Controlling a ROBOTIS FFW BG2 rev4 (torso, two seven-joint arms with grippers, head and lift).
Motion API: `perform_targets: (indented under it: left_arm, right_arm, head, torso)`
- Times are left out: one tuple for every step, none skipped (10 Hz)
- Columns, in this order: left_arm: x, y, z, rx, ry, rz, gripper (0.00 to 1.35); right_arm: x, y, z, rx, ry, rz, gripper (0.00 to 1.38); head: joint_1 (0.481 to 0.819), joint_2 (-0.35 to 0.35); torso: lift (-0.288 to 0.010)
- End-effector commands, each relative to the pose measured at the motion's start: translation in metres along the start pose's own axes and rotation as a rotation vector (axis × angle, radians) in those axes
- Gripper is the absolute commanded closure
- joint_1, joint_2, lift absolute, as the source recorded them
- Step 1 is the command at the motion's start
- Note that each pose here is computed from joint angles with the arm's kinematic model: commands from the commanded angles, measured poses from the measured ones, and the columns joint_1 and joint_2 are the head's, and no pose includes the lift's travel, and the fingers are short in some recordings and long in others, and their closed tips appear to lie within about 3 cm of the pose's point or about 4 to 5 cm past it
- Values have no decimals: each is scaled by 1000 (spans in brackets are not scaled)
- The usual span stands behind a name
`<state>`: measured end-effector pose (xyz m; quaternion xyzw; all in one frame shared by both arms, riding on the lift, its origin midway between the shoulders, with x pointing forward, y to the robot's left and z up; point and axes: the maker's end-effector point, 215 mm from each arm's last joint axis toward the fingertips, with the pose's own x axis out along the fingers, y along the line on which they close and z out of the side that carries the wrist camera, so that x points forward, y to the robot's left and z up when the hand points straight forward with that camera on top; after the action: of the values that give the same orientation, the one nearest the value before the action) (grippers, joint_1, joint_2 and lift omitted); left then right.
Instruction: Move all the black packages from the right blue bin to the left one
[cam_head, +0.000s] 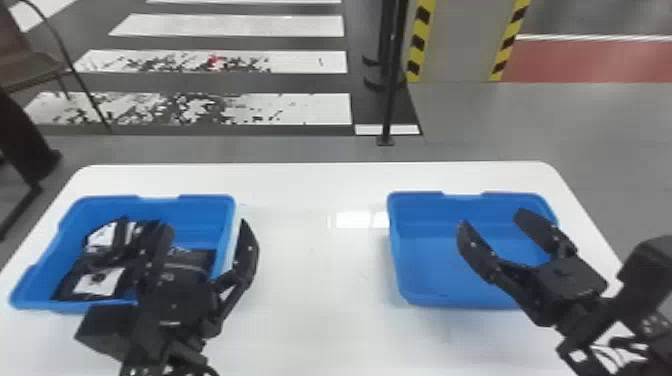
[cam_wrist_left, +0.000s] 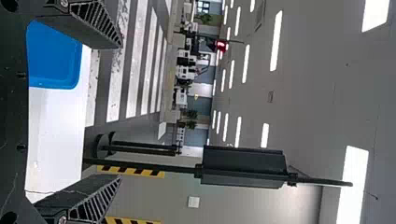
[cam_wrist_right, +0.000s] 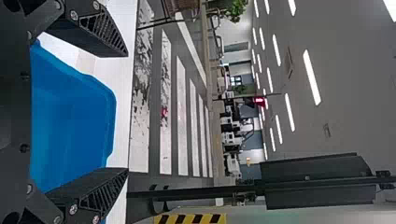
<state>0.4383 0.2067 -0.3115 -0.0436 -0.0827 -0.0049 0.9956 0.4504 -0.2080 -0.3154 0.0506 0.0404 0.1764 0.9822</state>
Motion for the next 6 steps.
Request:
perform_targets:
  left_arm:
    - [0, 0, 1, 0, -3, 1, 47]
    - [0, 1, 1, 1, -3, 2, 48]
    - [1, 0, 2, -1, -7, 0, 48]
    - [1, 0, 2, -1, -7, 0, 51]
    - [2, 0, 3, -1, -10, 0, 59]
    - [2, 0, 4, -1, -12, 0, 59]
  right_arm:
    - [0, 0, 1, -1, -3, -2, 165]
    - [0, 0, 2, -1, -8, -3, 165]
    - [0, -1, 4, -5, -14, -6, 165]
    - [-1, -1, 7, -7, -24, -10, 165]
    - [-2, -2, 7, -6, -29, -15, 165]
    - [-3, -2, 9, -5, -35, -21, 165]
  head:
    - [695, -2]
    - [695, -1]
    - [695, -1]
    - [695, -2]
    - [695, -2]
    - [695, -4]
  torso:
    - [-154]
    - [-154]
    - [-154]
    - [-154]
    - [-154]
    - [-154]
